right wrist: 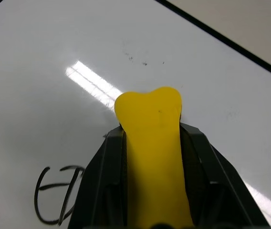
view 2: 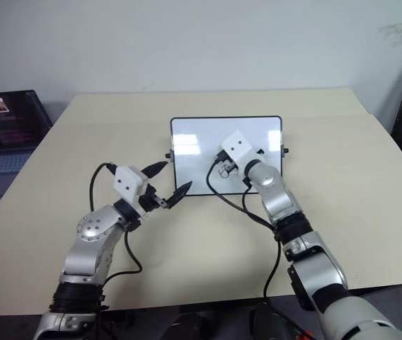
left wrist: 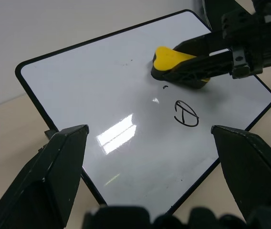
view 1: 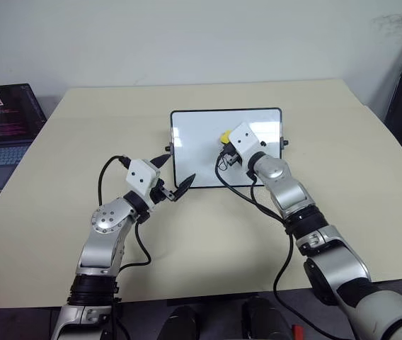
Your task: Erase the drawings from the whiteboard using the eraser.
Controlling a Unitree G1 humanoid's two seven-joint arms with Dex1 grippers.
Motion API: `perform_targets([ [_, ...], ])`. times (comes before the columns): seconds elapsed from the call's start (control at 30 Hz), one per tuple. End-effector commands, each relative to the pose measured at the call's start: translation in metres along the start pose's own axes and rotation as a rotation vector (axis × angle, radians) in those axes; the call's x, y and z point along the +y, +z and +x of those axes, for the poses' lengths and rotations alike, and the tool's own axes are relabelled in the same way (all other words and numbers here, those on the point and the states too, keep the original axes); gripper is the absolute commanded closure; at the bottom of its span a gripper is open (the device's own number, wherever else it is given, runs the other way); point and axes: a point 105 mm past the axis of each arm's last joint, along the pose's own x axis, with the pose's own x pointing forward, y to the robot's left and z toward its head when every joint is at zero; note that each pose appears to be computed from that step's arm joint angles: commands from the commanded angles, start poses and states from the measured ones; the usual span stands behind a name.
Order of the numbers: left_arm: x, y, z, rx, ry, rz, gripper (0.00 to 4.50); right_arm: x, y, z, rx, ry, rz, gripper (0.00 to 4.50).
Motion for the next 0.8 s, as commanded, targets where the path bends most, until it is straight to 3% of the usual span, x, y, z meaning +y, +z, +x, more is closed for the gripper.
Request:
perform_targets([
  [0.03, 0.003, 0.011, 0.001, -0.038, 0.001, 0.027, 0.00, 0.010, -0.020, -0.005, 0.074, 0.030, -0.009, 3.30],
  [0.4, 0.005, 0.010, -0.001, -0.032, 0.012, 0.026, 0.00, 0.013, -0.023, -0.008, 0.089, 0.037, -0.005, 3.30],
  [0.8, 0.003, 0.010, 0.001, -0.036, 0.010, 0.022, 0.00, 0.018, 0.001, 0.004, 0.037, 0.033, 0.009, 3.30],
])
